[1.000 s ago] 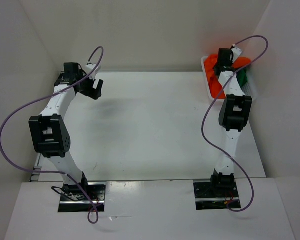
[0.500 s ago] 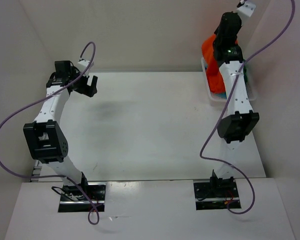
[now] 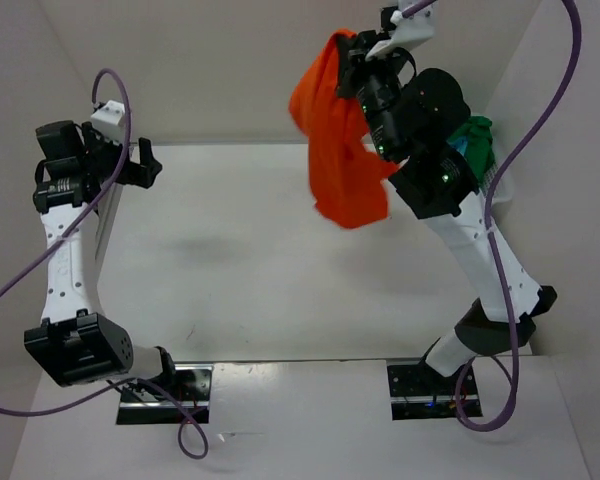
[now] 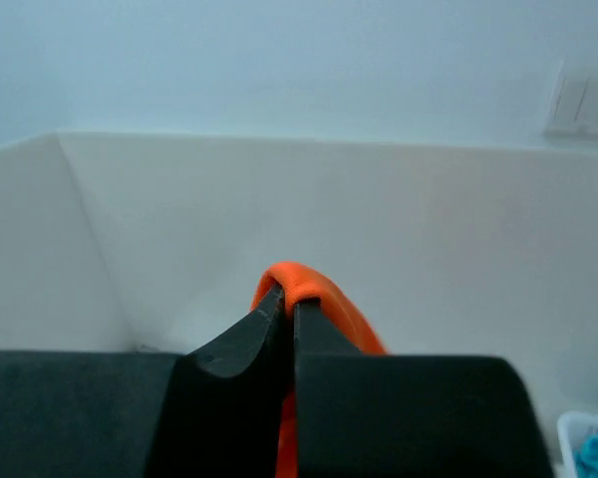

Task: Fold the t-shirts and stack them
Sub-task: Move the tshirt to the center of the board

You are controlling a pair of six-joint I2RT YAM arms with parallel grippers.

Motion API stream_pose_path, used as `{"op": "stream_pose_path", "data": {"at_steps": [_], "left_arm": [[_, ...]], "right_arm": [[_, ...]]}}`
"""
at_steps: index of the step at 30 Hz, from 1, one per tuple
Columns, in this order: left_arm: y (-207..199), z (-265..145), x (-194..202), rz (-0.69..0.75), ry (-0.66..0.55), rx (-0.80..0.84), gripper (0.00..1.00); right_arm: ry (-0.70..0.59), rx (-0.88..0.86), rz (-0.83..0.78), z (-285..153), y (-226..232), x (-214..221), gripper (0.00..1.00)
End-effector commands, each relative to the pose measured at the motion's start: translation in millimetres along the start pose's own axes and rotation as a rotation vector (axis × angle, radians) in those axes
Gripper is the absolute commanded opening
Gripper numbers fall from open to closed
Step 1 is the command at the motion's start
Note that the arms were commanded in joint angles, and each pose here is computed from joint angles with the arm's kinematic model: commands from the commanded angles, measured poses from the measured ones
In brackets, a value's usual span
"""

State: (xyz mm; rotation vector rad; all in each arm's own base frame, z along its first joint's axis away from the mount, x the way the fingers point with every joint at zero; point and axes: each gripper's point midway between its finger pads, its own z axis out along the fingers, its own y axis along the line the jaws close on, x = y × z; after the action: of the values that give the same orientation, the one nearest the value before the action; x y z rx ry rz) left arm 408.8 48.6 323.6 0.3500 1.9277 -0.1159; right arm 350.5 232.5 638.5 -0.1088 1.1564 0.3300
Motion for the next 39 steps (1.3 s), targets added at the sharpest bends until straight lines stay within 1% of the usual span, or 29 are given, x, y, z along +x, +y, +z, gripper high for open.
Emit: {"op": "stream_pose_path", "data": {"at_steps": [1,2,3,4,5,6,7,8,10,12,13,14,15,16,17,18,20,21,22,23,24,26,28,30,33,35,37,38,39], "left_arm": [[-18.2,-10.9,7.3,-0.099,-0.006,0.048,1.00],[-16.0,-17.8,6.8,-0.095,-0.020,0.032,1.00],[-19.9,-17.6,17.0,-0.116,-0.002,0.037,1.00],[-19.7,-24.5,15.5,-0.109,-0.018,0.024,1.00],[-19.9,-26.9,19.0,-0.109,-0.013,0.011,1.00],[-21.9,-28.7,21.4,-0.110,-0.012,0.011,1.00],[-22.7,-32.0,25.9,-0.100,-0.007,-0.002,1.00],[-23.7,-33.5,27.3,-0.091,-0.006,-0.002,1.00],[-23.8,-36.0,31.9,-0.061,0.004,-0.008,1.00],[-25.7,-38.6,41.9,-0.046,0.035,-0.009,1.00],[-26.8,-39.7,47.8,-0.013,0.047,-0.004,1.00],[-28.3,-43.0,48.0,0.004,0.050,-0.002,1.00],[-30.5,-43.5,54.8,0.011,0.059,0.002,1.00],[-29.8,-42.7,59.2,0.007,0.070,-0.004,1.00],[-30.3,-46.1,55.8,0.025,0.059,-0.008,1.00],[-27.7,-45.3,62.8,0.019,0.079,-0.025,1.00],[-27.1,-52.8,61.7,-0.010,0.069,-0.051,1.00],[-28.6,-51.5,66.7,-0.028,0.078,-0.048,1.00],[-26.1,-56.1,64.8,-0.045,0.069,-0.065,1.00],[-28.4,-56.2,69.7,-0.095,0.064,-0.063,1.00],[-25.8,-60.2,74.1,-0.124,0.065,-0.082,1.00],[-27.1,-59.4,87.5,-0.163,0.082,-0.087,1.00],[-34.0,-59.1,93.1,-0.181,0.084,-0.064,1.00],[-35.5,-62.7,98.8,-0.190,0.092,-0.070,1.00],[-37.7,-64.0,107.3,-0.199,0.110,-0.075,1.00],[-39.4,-64.7,110.2,-0.201,0.112,-0.074,1.00],[-40.2,-65.3,112.1,-0.197,0.120,-0.071,1.00],[-41.8,-66.1,114.4,-0.197,0.121,-0.071,1.00],[-41.8,-66.1,114.4,-0.198,0.121,-0.071,1.00]], "right_arm": [[0.129,-0.036,-0.048,6.8,5.4,66.7,0.06],[0.221,-0.090,-0.049,5.7,20.1,112.3,0.16],[0.284,-0.112,-0.048,5.3,28.1,143.4,0.21],[0.381,-0.117,-0.030,-0.3,30.6,182.6,0.42],[0.437,-0.152,-0.003,-1.9,36.5,203.4,0.46],[0.530,-0.155,0.006,-2.3,38.2,243.6,0.50],[0.622,-0.149,0.018,-10.1,34.4,268.0,0.56],[0.688,-0.146,0.075,-13.6,30.7,288.1,0.64],[0.767,-0.154,0.114,-21.4,32.6,308.1,0.68],[0.804,-0.176,0.155,-33.8,33.0,315.2,0.79],[0.821,-0.188,0.173,-52.1,31.1,315.7,0.86],[0.786,-0.209,0.198,-55.1,33.7,308.2,0.93],[0.810,-0.249,0.205,-81.7,38.5,309.9,0.98],[0.853,-0.258,0.197,-95.1,43.0,329.0,0.98],[0.824,-0.292,0.193,-107.9,48.0,312.0,0.98],[0.900,-0.364,0.141,-146.5,66.3,336.7,0.98],[0.945,-0.447,0.095,-184.8,87.6,349.4,0.98],[1.003,-0.480,0.074,-210.2,95.5,367.5,0.97],[1.068,-0.568,0.065,-238.6,118.3,379.8,0.97],[1.135,-0.591,0.036,-256.5,127.9,404.2,0.96],[1.177,-0.655,0.001,-280.3,146.5,413.7,0.94],[1.255,-0.678,-0.102,-306.9,160.7,448.9,0.94],[1.289,-0.713,-0.168,-326.2,175.8,465.6,0.89],[1.341,-0.698,-0.186,-331.7,179.6,488.4,0.88],[1.343,-0.642,-0.196,-327.1,179.1,500.7,0.81],[1.327,-0.605,-0.204,-322.1,177.4,506.1,0.74],[1.344,-0.584,-0.214,-325.3,174.6,514.6,0.65],[1.351,-0.583,-0.220,-327.3,173.8,518.1,0.63],[1.358,-0.584,-0.207,-328.6,175.2,517.8,0.59]]}}
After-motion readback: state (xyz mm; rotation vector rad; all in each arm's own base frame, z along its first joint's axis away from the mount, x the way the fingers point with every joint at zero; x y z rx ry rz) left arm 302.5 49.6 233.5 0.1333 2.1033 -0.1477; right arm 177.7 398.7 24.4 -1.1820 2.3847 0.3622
